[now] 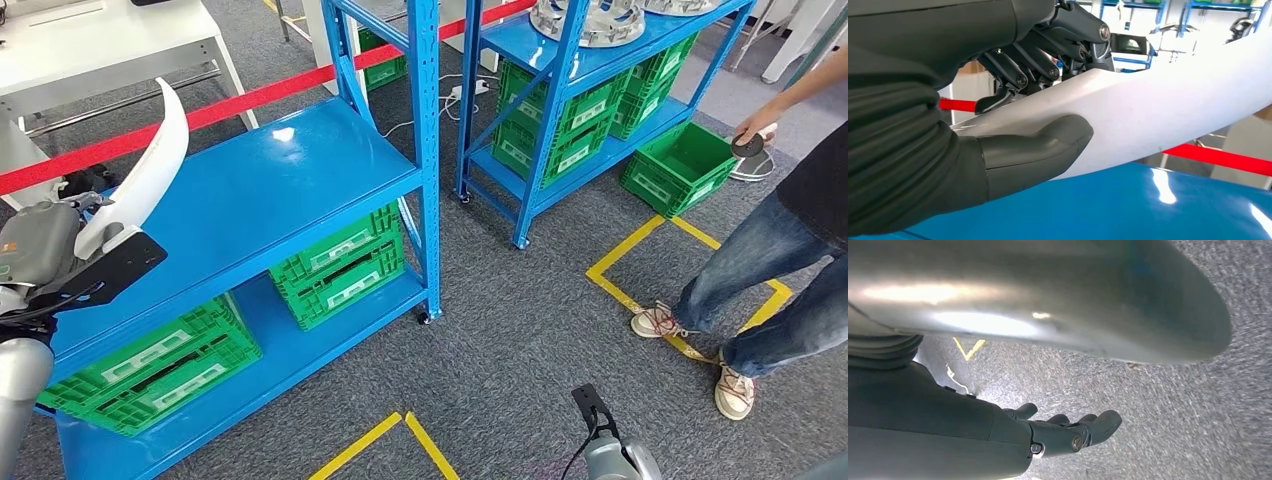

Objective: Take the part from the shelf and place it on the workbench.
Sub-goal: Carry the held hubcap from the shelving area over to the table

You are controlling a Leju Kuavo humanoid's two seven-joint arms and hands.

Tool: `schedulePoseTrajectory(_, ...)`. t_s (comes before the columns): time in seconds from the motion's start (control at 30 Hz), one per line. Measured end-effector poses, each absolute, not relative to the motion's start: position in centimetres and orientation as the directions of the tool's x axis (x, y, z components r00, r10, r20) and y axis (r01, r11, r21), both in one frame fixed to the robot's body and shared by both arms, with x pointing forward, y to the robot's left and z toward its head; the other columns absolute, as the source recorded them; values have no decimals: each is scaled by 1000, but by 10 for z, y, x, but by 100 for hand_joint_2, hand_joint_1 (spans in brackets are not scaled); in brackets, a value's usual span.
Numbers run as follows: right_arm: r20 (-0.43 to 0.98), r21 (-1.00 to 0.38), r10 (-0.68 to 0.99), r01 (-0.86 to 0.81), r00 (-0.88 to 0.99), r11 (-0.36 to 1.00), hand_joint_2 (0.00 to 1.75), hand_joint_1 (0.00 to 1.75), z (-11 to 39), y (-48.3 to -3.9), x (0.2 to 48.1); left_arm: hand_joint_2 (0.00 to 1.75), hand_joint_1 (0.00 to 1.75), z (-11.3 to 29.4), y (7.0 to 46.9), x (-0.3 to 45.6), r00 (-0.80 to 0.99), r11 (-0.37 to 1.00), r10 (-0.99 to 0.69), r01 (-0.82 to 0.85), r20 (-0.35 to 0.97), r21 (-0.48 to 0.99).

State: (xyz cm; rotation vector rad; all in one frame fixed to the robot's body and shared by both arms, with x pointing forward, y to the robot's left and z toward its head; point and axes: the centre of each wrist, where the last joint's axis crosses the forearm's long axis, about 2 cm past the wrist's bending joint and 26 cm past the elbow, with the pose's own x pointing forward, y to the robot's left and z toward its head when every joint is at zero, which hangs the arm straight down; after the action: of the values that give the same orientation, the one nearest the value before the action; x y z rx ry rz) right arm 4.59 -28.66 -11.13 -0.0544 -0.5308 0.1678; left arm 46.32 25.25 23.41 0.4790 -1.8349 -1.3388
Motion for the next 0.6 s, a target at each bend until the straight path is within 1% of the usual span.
schedulePoseTrajectory(0.17, 496, -93, 172, -144, 851, 985, 0, 0, -111, -286, 45, 175, 175, 231, 252, 463, -604, 363, -699, 162, 383, 918)
schedulePoseTrajectory(0.6, 497, -85, 169, -146, 851, 986, 0, 0, -111, -283, 46, 175, 175, 239, 249, 466, -613, 361, -695, 155, 376, 920)
